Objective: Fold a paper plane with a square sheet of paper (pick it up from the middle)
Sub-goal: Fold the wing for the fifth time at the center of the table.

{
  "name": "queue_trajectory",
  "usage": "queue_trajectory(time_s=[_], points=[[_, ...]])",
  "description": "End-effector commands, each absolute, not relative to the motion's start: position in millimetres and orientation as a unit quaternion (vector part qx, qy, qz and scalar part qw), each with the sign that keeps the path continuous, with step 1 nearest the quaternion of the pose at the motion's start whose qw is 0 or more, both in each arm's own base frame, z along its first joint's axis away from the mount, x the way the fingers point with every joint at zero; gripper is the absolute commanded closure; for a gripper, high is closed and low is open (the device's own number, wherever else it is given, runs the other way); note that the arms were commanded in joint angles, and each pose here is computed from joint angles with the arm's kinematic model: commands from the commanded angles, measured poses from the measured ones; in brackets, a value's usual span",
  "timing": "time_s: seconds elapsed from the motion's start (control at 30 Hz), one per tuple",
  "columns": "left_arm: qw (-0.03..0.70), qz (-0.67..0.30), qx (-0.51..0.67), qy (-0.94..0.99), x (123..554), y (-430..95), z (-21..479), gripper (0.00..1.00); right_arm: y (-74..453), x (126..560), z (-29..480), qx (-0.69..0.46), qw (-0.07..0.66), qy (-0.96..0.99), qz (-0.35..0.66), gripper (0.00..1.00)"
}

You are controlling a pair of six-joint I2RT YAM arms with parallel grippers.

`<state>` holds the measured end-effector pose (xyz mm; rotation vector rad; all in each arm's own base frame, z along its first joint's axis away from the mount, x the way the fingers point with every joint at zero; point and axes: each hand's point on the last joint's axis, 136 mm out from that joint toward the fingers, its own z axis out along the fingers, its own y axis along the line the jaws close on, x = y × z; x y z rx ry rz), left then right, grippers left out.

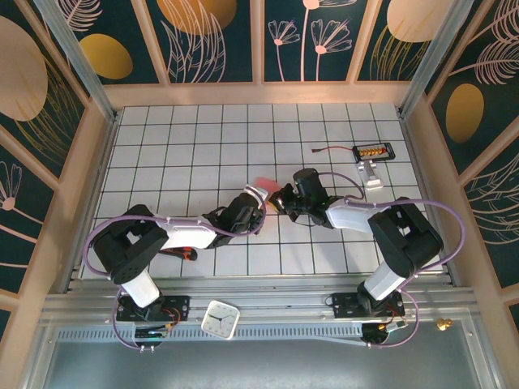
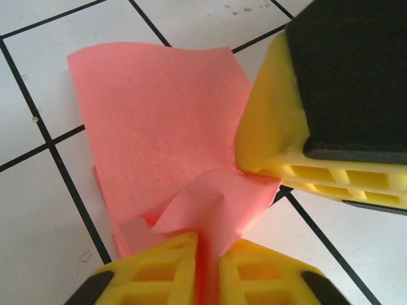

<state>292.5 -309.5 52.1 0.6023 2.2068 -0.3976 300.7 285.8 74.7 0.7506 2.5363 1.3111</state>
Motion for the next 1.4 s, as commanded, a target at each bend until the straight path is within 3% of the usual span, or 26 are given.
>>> queue_trajectory(time_s=[0.0,0.13,0.3,0.57,0.67,0.77,0.97,1.23,1.3,1.37], points=[[0.402,-0.161,0.226,0.873,295,-310,55,0.91,282,298,78,0.250,0.099,0.854,0.445,0.89],[0.395,-0.188,0.219,0.872,289,-315,58,1.00,268,300,88,0.234,0.128,0.860,0.434,0.76],[0.355,-0.272,0.196,0.873,273,-334,68,1.00,243,303,115,0.158,0.212,0.877,0.402,0.66],[0.303,-0.373,0.159,0.862,254,-355,73,1.00,225,308,134,0.007,0.303,0.891,0.336,0.61],[0.304,-0.356,0.161,0.869,255,-351,66,1.00,221,308,132,-0.029,0.305,0.902,0.303,0.59],[0.312,-0.338,0.169,0.872,257,-346,64,1.00,203,312,115,0.027,0.270,0.927,0.259,0.57],[0.310,-0.322,0.184,0.875,255,-342,56,1.00,232,317,115,0.082,0.219,0.906,0.353,0.46],[0.309,-0.313,0.196,0.876,251,-337,50,1.00,238,335,83,0.119,0.192,0.912,0.342,0.49],[0.310,-0.309,0.203,0.876,250,-335,49,1.00,235,343,77,0.126,0.196,0.915,0.330,0.55],[0.309,-0.300,0.213,0.877,249,-333,47,1.00,230,351,71,0.135,0.200,0.916,0.319,0.67]])
